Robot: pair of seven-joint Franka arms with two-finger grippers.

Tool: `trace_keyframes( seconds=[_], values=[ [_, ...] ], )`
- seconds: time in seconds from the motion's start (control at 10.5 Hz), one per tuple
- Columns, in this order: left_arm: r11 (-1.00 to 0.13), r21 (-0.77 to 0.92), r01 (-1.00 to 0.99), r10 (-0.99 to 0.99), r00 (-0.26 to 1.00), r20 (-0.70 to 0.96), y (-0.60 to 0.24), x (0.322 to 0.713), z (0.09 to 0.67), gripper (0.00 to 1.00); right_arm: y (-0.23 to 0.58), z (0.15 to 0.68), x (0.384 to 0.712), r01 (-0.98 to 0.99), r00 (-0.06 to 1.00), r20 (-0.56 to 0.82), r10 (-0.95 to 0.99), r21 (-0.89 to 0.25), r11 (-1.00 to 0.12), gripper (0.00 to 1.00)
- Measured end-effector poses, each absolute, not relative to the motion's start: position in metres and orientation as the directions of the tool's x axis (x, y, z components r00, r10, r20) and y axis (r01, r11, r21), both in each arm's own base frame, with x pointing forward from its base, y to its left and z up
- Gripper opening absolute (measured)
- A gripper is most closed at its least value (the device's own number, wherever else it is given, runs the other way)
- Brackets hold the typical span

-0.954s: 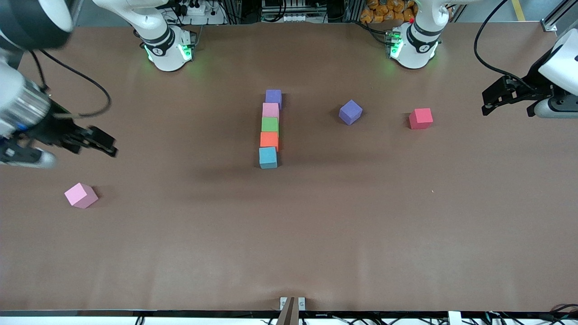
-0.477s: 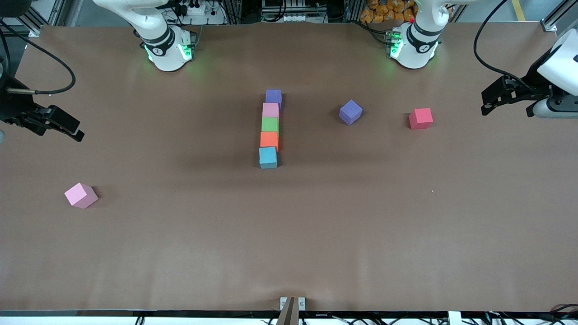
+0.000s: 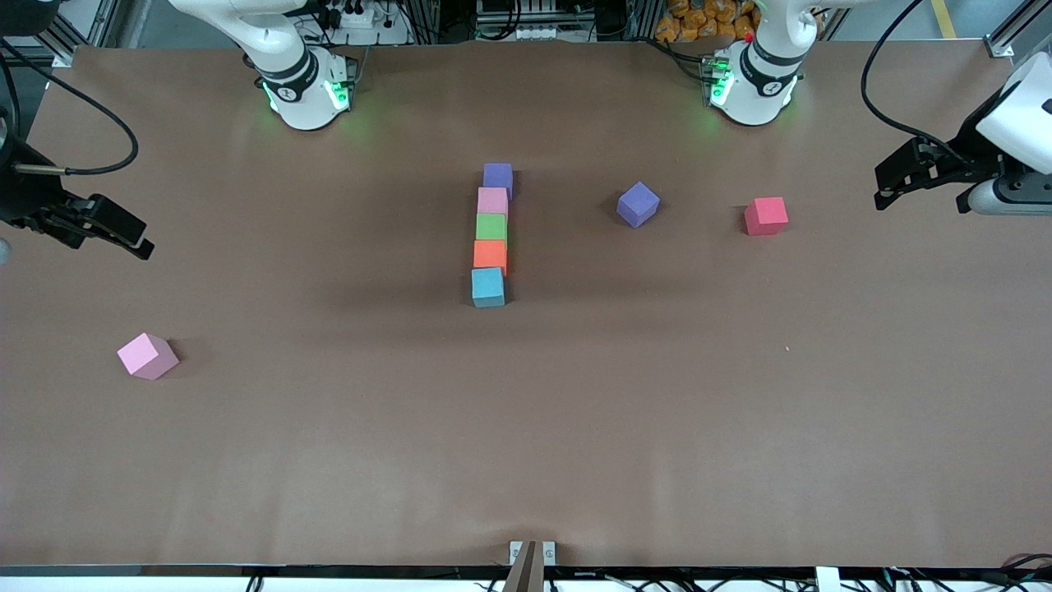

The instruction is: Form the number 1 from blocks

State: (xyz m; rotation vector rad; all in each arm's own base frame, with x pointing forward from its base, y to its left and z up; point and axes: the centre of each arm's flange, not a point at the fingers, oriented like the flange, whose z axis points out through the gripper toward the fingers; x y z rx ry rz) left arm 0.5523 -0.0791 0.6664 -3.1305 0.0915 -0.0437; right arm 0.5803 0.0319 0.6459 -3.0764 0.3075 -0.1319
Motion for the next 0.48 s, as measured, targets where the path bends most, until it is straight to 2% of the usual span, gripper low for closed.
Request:
trace_keyframes(
  seconds=[0.48],
  values=[
    [-0.998,-0.01,-0.059,-0.059,0.998,0.028,-0.0794,0.5522,0.6663,1.0,0.0309,0.6459,0.5803,-0.183,0.979,0.081,-0.187,-0.052,-0.982,1.0]
  ],
)
